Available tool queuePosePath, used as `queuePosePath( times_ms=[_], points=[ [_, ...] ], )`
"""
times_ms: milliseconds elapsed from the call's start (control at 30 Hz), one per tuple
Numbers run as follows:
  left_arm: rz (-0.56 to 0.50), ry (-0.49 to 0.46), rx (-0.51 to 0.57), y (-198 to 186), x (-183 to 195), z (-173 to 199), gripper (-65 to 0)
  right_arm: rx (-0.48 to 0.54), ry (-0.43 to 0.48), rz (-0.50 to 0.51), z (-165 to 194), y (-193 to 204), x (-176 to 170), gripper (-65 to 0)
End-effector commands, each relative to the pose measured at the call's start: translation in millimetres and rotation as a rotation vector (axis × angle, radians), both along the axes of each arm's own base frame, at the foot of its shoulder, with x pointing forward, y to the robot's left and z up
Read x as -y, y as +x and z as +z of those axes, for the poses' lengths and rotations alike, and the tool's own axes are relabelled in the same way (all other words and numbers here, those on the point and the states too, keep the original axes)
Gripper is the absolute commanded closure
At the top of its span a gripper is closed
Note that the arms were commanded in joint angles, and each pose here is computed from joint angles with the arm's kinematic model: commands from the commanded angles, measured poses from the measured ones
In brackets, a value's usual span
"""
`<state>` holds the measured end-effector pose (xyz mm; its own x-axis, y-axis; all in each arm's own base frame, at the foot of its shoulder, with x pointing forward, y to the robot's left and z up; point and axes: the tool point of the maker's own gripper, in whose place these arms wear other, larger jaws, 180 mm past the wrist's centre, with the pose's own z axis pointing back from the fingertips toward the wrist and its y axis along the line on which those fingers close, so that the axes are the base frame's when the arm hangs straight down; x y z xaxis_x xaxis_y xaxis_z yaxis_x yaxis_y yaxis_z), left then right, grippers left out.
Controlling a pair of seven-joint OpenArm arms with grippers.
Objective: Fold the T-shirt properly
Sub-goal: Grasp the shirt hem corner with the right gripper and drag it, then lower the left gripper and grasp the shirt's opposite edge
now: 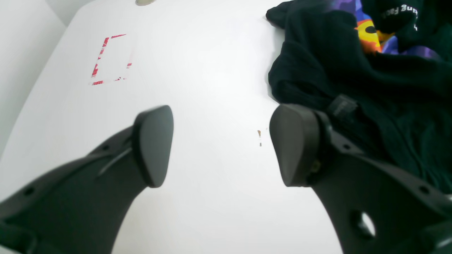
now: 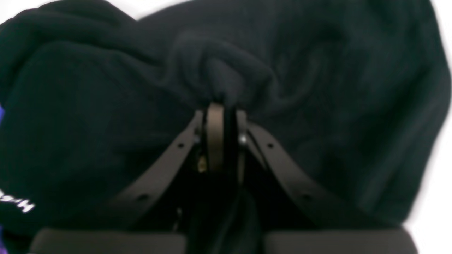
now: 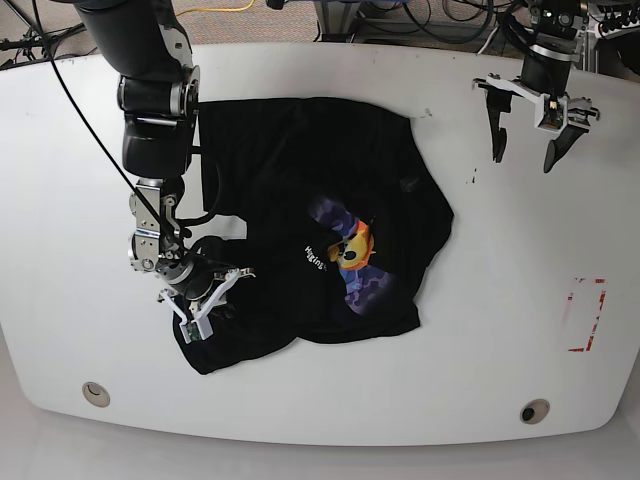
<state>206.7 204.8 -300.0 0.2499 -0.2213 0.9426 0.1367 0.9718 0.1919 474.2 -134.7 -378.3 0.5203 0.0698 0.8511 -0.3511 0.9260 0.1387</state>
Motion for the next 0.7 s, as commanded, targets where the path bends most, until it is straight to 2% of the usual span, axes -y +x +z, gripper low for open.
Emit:
queuePosePath(
  times_ms=[0, 333, 667],
  points=[
    [-0.007, 0.001, 0.045, 5, 1, 12, -42.4, 0.115, -0.012, -0.003, 43, 18, 8, 0.0],
    [-0.012, -0.002, 0.077, 12, 2, 19, -42.8, 0.230, -0.073, -0.011, 94, 10, 4, 0.0],
    [-0.019, -0.003, 0.105, 24, 4, 26, -43.2, 0.290, -0.151, -0.001, 127, -14, -3, -0.3]
  ],
)
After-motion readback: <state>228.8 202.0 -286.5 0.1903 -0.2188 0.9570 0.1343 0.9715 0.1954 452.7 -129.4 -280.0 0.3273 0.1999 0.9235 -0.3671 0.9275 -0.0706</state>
